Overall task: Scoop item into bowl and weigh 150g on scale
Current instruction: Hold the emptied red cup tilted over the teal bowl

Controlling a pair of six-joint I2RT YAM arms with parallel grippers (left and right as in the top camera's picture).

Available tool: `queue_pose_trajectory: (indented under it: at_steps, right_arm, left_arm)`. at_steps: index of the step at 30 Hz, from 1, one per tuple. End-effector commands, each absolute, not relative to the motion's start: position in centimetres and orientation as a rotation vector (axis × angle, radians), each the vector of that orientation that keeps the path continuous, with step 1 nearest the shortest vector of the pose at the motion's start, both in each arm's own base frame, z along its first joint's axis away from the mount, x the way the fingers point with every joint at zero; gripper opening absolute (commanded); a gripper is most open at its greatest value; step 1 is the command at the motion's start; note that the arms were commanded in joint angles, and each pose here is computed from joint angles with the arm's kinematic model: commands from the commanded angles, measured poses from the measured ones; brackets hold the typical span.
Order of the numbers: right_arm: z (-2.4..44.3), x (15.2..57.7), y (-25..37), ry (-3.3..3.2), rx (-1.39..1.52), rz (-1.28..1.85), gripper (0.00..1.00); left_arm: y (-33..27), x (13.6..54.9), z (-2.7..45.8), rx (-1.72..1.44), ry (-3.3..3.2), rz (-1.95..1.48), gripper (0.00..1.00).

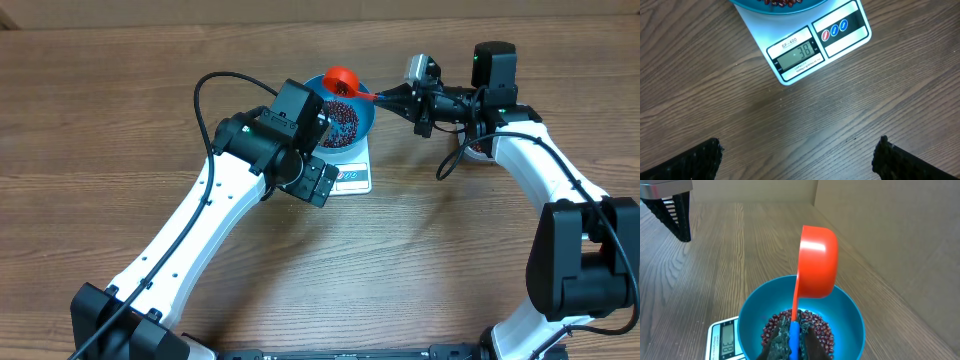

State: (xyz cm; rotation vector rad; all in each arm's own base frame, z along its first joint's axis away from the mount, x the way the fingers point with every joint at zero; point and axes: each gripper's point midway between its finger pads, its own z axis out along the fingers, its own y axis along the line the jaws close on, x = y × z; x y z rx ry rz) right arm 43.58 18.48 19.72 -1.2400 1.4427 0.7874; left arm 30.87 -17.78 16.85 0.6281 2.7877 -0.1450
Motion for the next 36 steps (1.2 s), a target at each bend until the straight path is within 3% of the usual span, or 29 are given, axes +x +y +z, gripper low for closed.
queue_pose_trajectory:
  at_steps: [1,36]
  right_arm:
    - [20.1,43.6,18.7,1.385,-1.277,0.758,0.04]
    - [20.0,44.0,18.3,1.391,-1.275,0.73,0.04]
  left_arm:
    - [-17.8,30.9,17.5,0.647,2.765,-0.144,1.0]
    - [-17.8,30.9,17.5,0.647,2.765,-0.144,1.0]
